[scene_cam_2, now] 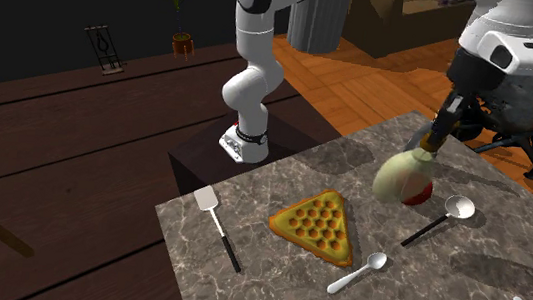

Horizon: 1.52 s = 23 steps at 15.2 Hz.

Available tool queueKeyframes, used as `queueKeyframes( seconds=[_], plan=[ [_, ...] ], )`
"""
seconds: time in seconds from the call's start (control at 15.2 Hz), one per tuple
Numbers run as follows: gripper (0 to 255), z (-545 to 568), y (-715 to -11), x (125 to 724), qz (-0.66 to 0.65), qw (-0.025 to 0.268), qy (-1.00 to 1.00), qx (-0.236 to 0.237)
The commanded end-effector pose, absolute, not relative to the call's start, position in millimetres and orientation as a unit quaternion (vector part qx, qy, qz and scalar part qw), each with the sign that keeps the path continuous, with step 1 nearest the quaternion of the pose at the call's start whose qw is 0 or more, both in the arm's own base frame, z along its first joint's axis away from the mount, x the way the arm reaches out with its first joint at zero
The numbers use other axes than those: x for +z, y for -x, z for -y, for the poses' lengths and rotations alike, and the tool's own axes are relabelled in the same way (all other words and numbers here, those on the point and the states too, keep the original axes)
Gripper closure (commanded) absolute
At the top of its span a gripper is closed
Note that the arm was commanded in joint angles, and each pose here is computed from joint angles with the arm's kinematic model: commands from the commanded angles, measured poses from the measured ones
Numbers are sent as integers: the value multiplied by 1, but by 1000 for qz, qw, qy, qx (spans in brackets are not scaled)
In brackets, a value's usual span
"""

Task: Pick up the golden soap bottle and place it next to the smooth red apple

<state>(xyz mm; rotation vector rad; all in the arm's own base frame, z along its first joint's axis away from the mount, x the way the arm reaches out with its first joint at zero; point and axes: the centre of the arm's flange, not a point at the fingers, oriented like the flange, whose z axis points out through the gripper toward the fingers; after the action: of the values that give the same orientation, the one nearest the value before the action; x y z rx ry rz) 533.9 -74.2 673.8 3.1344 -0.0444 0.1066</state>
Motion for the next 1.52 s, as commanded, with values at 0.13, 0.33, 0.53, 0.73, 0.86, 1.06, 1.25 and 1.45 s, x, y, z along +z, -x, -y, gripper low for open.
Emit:
queueKeyframes(
  seconds=[0.13, 0.33, 0.53, 0.73, 0.86, 1.06, 1.25, 1.45],
  plan=[
    [255, 63, -556, 654, 14, 2, -999, 34],
    [255, 63, -556, 638, 14, 2, -999, 34],
    [255, 63, -556, 622, 14, 2, -999, 34],
    [255, 63, -556, 606, 14, 2, -999, 34],
    [255, 63, -556, 596, 14, 2, -999, 34],
    [255, 63, -556, 580, 14, 2, -999, 34],
    [255, 63, -556, 564, 14, 2, -999, 34],
    [255, 63, -556, 548, 14, 2, -999, 34]
  ],
)
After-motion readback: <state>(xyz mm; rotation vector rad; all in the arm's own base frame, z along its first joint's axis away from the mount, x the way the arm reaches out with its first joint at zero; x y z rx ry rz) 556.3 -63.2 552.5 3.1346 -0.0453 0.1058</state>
